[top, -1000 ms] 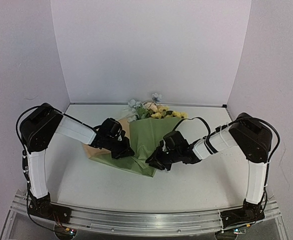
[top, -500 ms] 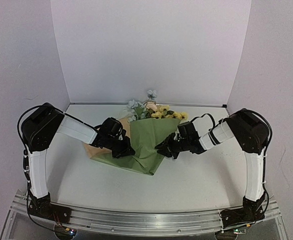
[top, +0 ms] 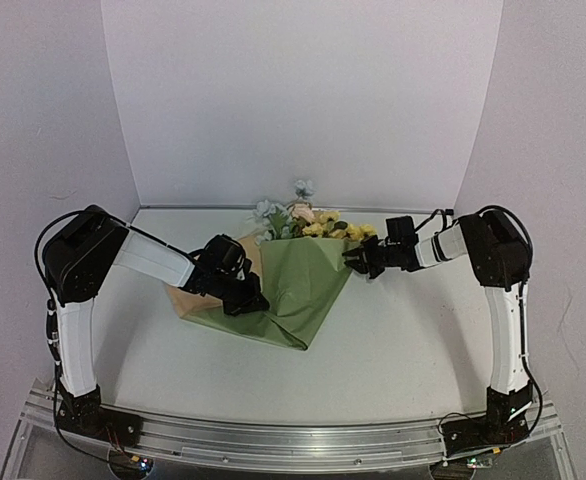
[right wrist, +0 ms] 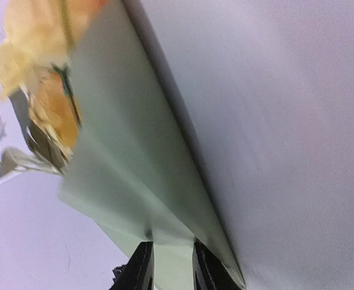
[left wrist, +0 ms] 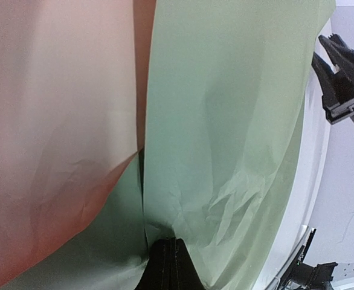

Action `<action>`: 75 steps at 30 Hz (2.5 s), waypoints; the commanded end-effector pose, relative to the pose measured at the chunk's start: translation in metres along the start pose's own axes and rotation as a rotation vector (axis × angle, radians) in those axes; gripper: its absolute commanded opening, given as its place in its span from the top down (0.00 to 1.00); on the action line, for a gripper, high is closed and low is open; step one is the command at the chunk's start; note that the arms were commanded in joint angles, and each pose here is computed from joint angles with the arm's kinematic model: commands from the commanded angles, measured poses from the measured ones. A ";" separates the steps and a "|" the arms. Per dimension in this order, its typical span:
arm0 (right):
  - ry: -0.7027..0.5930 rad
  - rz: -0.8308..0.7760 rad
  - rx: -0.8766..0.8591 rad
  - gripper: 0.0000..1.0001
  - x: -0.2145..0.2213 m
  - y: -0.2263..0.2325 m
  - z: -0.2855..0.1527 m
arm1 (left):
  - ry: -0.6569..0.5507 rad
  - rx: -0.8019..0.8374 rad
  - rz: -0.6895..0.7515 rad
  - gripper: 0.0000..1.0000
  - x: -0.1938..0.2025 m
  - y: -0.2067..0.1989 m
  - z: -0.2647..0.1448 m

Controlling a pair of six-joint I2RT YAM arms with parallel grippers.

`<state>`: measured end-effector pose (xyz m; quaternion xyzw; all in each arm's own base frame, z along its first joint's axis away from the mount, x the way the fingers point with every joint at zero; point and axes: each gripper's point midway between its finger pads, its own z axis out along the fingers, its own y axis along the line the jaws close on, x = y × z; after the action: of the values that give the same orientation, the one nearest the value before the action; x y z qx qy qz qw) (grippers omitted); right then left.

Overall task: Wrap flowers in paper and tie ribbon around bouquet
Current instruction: Press the fold line on the 2/3-folded wrapping paper, then pick up the two-thirds-folded wrapping paper from the center of the board.

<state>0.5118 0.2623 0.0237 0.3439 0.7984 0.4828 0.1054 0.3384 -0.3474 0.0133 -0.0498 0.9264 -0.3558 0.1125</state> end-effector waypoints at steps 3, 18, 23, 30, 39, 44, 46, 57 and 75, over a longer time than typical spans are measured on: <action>-0.055 -0.081 0.080 0.74 -0.019 0.026 -0.016 | 0.046 -0.182 -0.039 1.00 0.018 0.052 0.003; 0.105 -0.621 0.278 0.70 0.187 0.024 -0.058 | -0.050 -0.016 0.040 0.98 -0.008 -0.019 -0.028; 0.170 -0.710 0.290 0.69 0.233 0.010 -0.035 | -0.071 0.021 0.053 0.97 -0.014 -0.034 -0.039; 0.182 -0.794 0.317 0.70 0.259 0.006 -0.005 | -0.105 0.052 0.047 0.95 -0.019 -0.046 -0.056; 0.201 -0.831 0.343 0.72 0.268 0.006 0.020 | -0.202 0.056 -0.054 0.81 -0.015 -0.022 -0.122; 0.215 -0.842 0.355 0.73 0.273 0.007 0.032 | -0.216 -0.013 -0.167 0.77 0.013 0.021 -0.144; 0.221 -0.844 0.361 0.73 0.274 0.004 0.035 | -0.227 -0.031 -0.232 0.74 0.024 0.041 -0.149; 0.242 -0.836 0.390 0.75 0.279 -0.011 0.045 | -0.340 0.063 -0.381 0.61 0.036 0.074 -0.148; 0.246 -0.843 0.398 0.76 0.279 -0.014 0.047 | -0.453 -0.044 -0.488 0.63 0.013 0.101 -0.133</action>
<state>0.3180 0.4646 0.0323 -0.0485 0.9535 0.2722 0.1201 0.2701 -0.1837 0.0263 -0.3467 0.8552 -0.3291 0.2003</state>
